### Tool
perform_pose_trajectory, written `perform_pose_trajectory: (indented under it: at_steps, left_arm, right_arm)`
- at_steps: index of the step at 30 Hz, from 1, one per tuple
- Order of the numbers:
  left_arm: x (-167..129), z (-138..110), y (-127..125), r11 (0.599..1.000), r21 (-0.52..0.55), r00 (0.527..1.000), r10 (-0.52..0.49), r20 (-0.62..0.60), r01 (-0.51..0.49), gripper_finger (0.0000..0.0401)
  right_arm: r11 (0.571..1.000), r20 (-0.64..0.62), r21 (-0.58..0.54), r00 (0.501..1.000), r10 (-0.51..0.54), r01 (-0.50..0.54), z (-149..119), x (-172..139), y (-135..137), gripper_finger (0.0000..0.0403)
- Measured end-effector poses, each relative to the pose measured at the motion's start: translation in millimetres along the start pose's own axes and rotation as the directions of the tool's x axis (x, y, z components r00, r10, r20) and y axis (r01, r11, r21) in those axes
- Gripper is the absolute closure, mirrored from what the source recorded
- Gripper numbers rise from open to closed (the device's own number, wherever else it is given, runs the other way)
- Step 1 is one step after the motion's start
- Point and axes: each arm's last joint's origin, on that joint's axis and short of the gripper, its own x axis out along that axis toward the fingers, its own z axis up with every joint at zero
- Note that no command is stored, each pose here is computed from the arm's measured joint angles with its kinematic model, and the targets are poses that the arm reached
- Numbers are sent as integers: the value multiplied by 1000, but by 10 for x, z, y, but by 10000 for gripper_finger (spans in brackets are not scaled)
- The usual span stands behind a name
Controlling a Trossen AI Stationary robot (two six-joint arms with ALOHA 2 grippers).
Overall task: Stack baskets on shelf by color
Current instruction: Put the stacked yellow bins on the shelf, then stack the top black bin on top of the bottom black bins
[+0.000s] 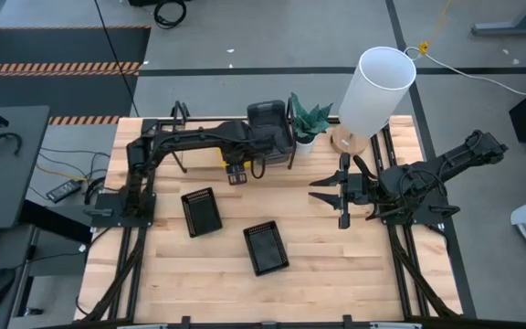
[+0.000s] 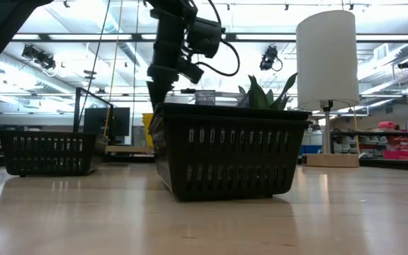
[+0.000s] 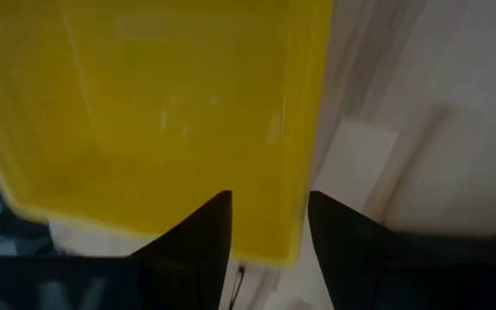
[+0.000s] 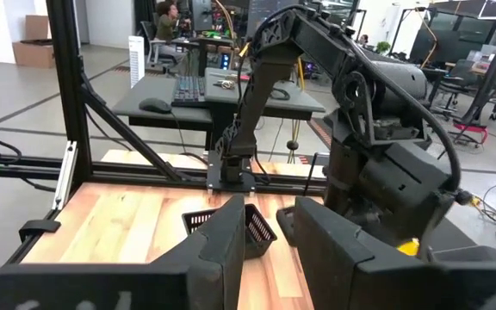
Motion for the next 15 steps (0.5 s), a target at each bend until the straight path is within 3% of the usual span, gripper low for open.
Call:
perform_pose_trajectory:
  at_steps: [7,12,15]
  left_arm:
    - [-265,-189,-43,998,-55,1000,-19,11,19,251]
    - [-500,-298,-286,973,-25,972,-227,62,229,259]
    - [-607,-350,-478,956,-9,954,-293,69,294,259]
  right_arm:
    - [1000,2,2,1000,0,0,2,0,0,295]
    - [1000,2,5,1000,0,0,2,0,0,295]
    - [1000,2,6,1000,0,0,2,0,0,295]
